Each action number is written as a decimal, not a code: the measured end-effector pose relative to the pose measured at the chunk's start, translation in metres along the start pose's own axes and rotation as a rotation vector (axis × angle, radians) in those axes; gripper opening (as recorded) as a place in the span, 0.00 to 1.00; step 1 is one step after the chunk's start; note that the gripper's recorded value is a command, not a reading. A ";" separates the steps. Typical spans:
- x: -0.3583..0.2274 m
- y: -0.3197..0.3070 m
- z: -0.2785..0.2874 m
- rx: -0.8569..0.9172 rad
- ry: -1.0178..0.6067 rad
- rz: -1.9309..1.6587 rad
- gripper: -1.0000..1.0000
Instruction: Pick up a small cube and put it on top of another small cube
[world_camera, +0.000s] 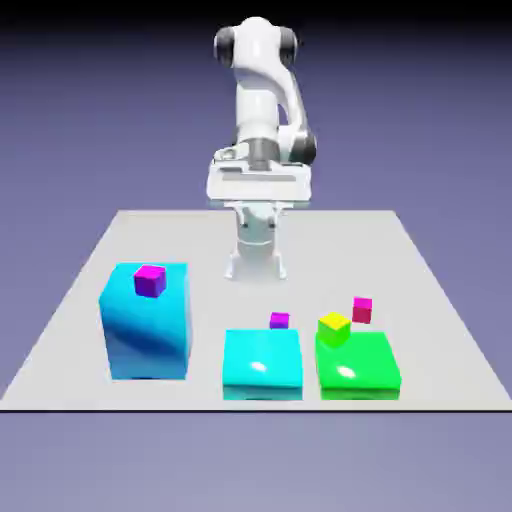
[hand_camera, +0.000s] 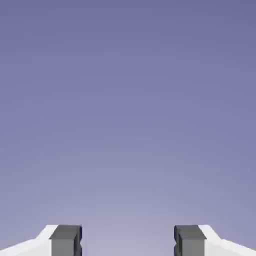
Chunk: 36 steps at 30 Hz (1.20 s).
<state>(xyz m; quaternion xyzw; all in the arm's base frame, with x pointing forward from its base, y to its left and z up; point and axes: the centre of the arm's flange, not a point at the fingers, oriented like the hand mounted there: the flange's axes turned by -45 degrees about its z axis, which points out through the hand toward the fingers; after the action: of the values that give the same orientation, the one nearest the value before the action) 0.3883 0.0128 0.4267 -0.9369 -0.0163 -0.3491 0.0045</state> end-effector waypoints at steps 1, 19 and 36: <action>-0.019 -0.007 0.018 0.009 -0.069 0.022 0.50; -0.263 -0.053 0.144 -0.055 -0.737 0.194 0.50; -0.235 -0.051 0.108 -0.066 -0.736 0.191 0.00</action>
<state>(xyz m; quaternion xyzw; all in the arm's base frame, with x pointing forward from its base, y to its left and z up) 0.2793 0.0595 0.1910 -0.9966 0.0819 0.0122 0.0010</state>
